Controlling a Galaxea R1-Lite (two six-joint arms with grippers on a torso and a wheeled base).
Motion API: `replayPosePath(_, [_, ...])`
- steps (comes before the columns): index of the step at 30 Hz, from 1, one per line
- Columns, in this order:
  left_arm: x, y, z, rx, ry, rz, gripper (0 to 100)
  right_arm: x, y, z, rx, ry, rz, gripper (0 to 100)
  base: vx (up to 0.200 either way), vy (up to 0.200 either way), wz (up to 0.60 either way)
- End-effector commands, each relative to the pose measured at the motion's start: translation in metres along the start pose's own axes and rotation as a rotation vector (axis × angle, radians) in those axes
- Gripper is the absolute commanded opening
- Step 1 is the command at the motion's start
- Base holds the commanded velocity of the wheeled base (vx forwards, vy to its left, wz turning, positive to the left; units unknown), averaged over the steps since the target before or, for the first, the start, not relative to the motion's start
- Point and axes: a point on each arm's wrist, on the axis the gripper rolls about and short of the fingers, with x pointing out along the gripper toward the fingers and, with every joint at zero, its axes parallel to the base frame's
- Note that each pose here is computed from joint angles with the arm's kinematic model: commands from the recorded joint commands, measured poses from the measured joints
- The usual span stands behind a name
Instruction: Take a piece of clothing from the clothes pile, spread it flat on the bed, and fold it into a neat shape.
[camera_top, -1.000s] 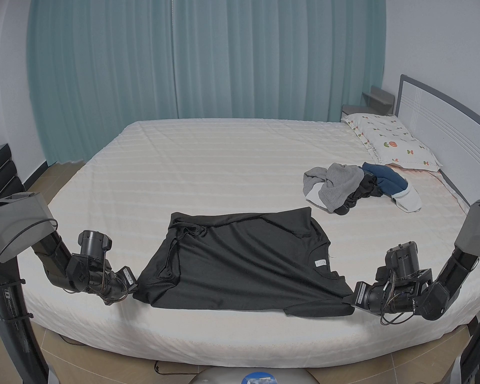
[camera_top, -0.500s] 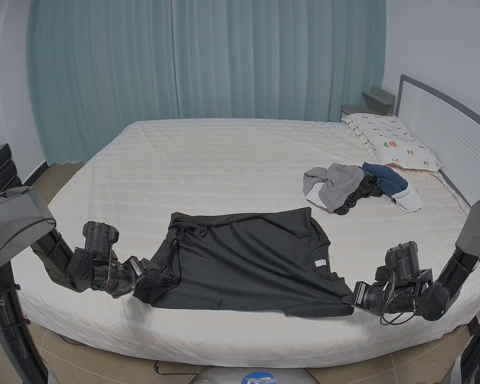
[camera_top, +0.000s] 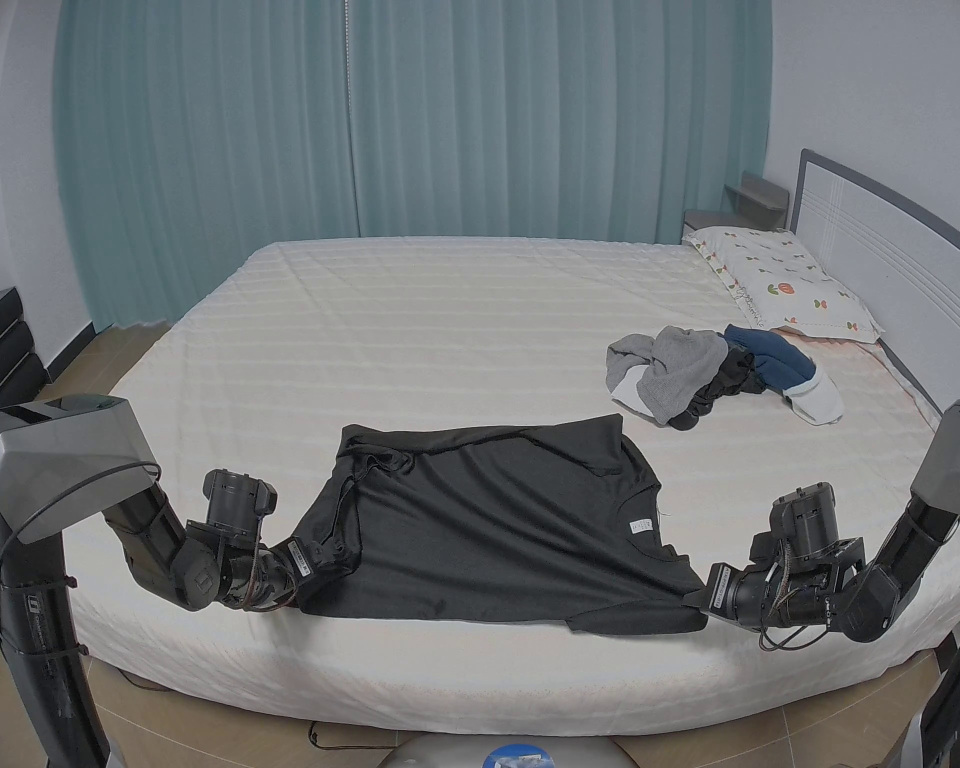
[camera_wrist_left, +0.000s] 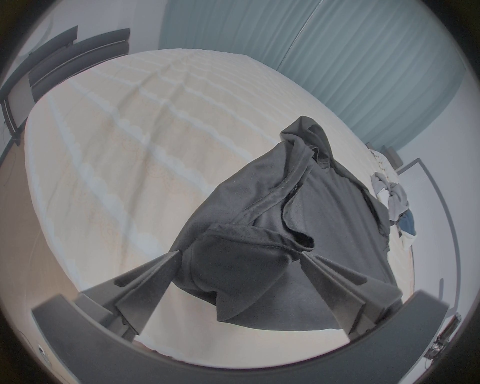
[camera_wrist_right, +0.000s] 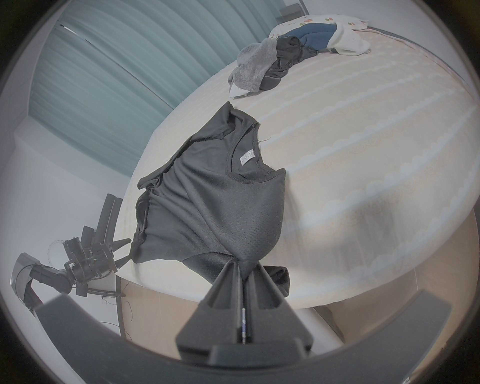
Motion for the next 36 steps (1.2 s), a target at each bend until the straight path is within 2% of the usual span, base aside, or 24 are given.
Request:
replayPosePath(1, [0.007, 0.005, -0.005, 0.01, 0.01, 0.039, 0, 0.0, 0.0, 0.0, -0.001, -0.001, 0.0, 0, 0.0, 0.0, 0.0])
replayPosePath(5, [0.008, 0.008, -0.006, 0.052, 0.0, 0.083, 0, -0.003, 0.0, 0.0, -0.001, -0.002, 0.001, 0, 0.0, 0.0, 0.0])
replayPosePath(11, [0.005, 0.012, -0.003, 0.056, -0.021, 0.122, 0, -0.008, -0.002, -0.005, -0.004, 0.007, -0.005, 0, 0.0, 0.0, 0.0])
replayPosePath(15, [-0.01, 0.017, 0.004, 0.071, -0.007, 0.186, 0, -0.018, 0.0, -0.006, -0.008, -0.001, 0.006, 0, 0.0, 0.0, 0.0])
replayPosePath(19, [-0.025, 0.017, 0.01, 0.07, 0.003, 0.204, 0, -0.027, 0.003, -0.008, -0.014, -0.01, 0.024, 0, 0.0, 0.0, 0.0])
replayPosePath(21, [-0.031, 0.019, 0.009, 0.078, 0.024, 0.227, 0, -0.035, 0.003, -0.009, -0.016, -0.008, 0.022, 0, 0.0, 0.0, 0.0])
replayPosePath(25, [-0.045, 0.022, 0.006, 0.119, 0.071, 0.273, 0, -0.046, -0.001, -0.019, -0.022, 0.07, -0.014, 0, 0.0, 0.0, 0.0])
replayPosePath(28, [-0.049, 0.023, 0.0, 0.14, 0.12, 0.302, 0, -0.048, -0.004, -0.022, -0.035, 0.087, -0.026, 0, 0.0, 0.0, 0.0])
replayPosePath(31, [-0.055, 0.026, -0.005, 0.169, 0.203, 0.351, 0, -0.045, -0.007, -0.026, -0.049, 0.108, -0.053, 0, 0.0, 0.0, 0.0])
replayPosePath(36, [-0.054, 0.026, -0.009, 0.181, 0.23, 0.361, 0, -0.032, -0.011, -0.032, -0.06, 0.161, -0.084, 0, 0.0, 0.0, 0.0])
